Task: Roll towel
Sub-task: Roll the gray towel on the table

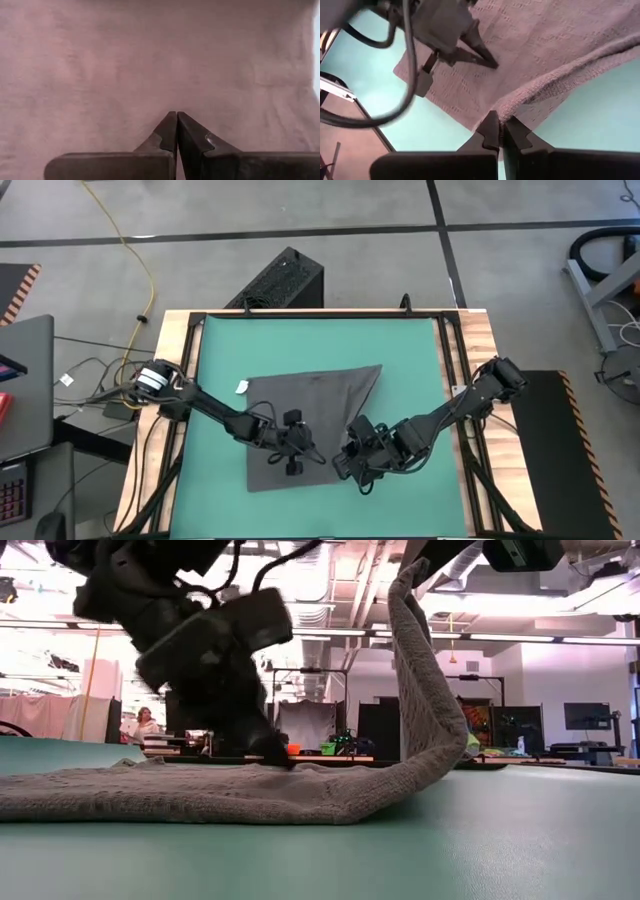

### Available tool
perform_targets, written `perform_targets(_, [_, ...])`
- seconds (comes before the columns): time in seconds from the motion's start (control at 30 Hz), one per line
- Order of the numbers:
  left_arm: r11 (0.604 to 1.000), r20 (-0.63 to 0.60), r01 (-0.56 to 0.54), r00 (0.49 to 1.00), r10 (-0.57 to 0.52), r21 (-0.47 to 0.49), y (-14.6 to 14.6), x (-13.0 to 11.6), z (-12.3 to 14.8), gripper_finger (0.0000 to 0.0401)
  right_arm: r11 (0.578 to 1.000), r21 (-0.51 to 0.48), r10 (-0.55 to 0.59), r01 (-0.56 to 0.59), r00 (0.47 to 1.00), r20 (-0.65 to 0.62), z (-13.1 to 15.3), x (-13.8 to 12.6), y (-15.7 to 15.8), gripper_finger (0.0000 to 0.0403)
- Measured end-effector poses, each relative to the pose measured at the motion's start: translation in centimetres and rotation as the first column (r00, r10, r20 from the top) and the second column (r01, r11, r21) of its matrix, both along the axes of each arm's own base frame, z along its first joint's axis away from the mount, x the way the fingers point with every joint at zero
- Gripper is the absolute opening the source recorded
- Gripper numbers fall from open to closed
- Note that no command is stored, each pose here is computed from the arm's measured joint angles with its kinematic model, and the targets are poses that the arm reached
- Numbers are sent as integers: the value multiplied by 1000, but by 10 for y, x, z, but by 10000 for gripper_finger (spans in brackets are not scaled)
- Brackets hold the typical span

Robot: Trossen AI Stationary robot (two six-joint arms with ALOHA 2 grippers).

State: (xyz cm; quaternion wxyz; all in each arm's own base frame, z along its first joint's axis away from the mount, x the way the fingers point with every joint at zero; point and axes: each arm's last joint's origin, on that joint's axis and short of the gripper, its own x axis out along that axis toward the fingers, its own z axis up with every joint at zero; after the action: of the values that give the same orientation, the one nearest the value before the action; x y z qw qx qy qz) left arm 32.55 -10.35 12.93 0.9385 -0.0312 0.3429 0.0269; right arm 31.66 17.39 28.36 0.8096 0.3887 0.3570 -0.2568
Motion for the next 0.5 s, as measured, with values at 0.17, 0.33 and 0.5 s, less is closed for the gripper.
perform_targets(0.17, [999, -8, -35, 999, 35, 25, 9, 1, 0, 0, 1000, -1, 1, -1, 1000, -1, 0, 0, 0, 18])
perform_targets(0.33, [999, -8, -33, 999, 33, 33, 13, 3, 1, 0, 1000, -1, 1, -1, 1000, -2, 0, 0, 0, 17])
perform_targets(0.5, [999, -8, -43, 999, 43, 34, 19, 7, -4, 0, 1000, -1, 2, -2, 1000, -3, 0, 0, 0, 17])
